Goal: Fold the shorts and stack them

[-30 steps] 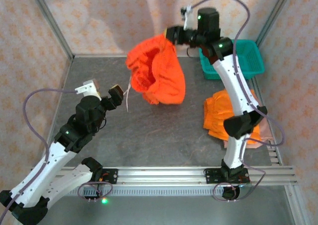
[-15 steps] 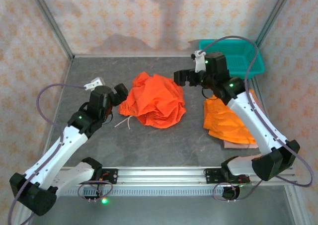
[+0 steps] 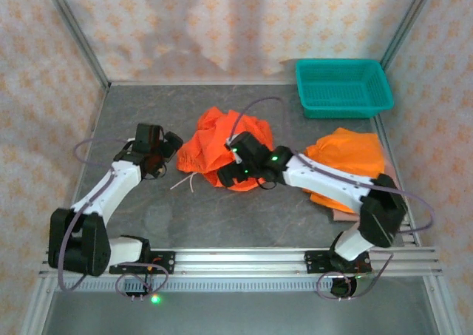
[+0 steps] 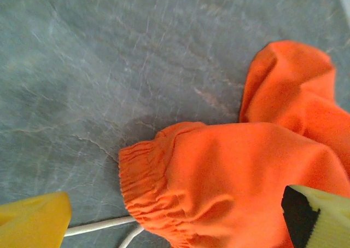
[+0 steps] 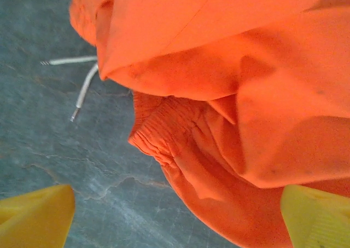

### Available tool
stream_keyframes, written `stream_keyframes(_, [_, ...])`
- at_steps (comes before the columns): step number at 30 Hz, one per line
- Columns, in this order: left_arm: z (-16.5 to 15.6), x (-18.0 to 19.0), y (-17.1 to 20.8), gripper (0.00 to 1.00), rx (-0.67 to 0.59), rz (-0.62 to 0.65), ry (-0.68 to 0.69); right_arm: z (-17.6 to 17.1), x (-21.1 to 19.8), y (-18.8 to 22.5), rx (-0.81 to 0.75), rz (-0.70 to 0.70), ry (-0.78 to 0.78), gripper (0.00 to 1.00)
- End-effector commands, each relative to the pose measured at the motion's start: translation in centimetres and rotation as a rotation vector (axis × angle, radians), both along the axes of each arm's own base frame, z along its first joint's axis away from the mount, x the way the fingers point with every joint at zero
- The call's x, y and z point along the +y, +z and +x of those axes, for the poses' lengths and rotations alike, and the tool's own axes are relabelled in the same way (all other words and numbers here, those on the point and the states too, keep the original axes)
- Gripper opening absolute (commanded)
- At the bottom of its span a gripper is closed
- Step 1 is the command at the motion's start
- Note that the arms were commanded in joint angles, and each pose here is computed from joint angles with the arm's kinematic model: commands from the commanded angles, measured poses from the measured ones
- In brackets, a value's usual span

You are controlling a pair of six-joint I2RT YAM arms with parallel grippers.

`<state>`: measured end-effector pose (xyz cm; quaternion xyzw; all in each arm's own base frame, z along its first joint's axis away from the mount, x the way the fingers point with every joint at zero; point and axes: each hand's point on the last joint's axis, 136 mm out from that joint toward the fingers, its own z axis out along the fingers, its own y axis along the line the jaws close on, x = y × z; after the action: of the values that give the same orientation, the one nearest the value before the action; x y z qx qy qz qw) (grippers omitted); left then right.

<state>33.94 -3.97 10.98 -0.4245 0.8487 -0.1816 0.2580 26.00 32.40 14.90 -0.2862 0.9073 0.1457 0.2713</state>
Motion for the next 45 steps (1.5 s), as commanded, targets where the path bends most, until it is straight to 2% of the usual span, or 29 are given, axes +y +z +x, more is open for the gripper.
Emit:
stream_keyframes(1, [1.8,-1.4,-0.5,0.99,-0.004,-0.091,-0.019,1.5,1.4,-1.4,-0.06,-0.092,-0.018,0.95])
stream_keyframes(6, [3.5,-2.6,-2.3,0.96,0.038,-0.147,-0.039,1.8,3.1,-5.3,0.002,-0.159,-0.021,0.94])
stream_keyframes(10, [4.2,-3.3,-3.9,0.88,0.075,-0.183,-0.046,1.8,2.9,-8.3,0.039,-0.228,-0.026,0.91])
stream_keyframes(13, [4.8,-3.7,-4.6,0.75,0.089,-0.197,-0.051,1.8,2.3,-10.3,0.055,-0.293,-0.036,0.74])
stream_keyframes(16, [5.0,-3.9,-4.9,0.53,0.102,-0.2,-0.06,2.0,2.0,-11.2,0.061,-0.326,-0.043,0.54])
stream_keyframes(19, [5.4,-3.3,-4.0,0.23,0.093,-0.165,-0.061,2.8,1.5,-10.5,0.014,-0.348,-0.072,0.17])
stream_keyframes(21, [5.7,-2.4,-2.7,0.05,0.073,-0.124,-0.053,3.5,1.0,-9.5,-0.014,-0.356,-0.08,0.07])
stream_keyframes(22, [5.9,-1.8,-1.7,0.0,0.056,-0.098,-0.048,3.9,0.7,-8.9,-0.027,-0.356,-0.085,0.03])
stream_keyframes(23, [6.0,-1.2,-0.6,0.0,0.045,-0.075,-0.046,4.5,0.4,-8.0,-0.042,-0.354,-0.092,0.0])
stream_keyframes(27, [7.0,2.0,4.9,0.0,-0.04,0.0,-0.014,7.3,-0.8,-3.6,-0.109,-0.308,-0.118,0.0])
stream_keyframes(34, [7.5,9.5,16.9,0.0,-0.218,0.145,0.109,15.0,0.7,9.6,-0.292,-0.081,-0.126,0.0])
stream_keyframes(39, [5.4,13.8,26.9,0.0,-0.368,0.295,0.21,20.1,3.7,19.6,-0.426,0.115,-0.142,0.0])
stream_keyframes(42, [3.1,14.6,33.4,0.0,-0.491,0.41,0.242,21.2,4.5,24.8,-0.494,0.276,-0.153,0.0])
stream_keyframes(45, [0.8,14.7,38.4,0.0,-0.617,0.477,0.265,21.6,3.9,27.7,-0.479,0.441,-0.178,0.0])
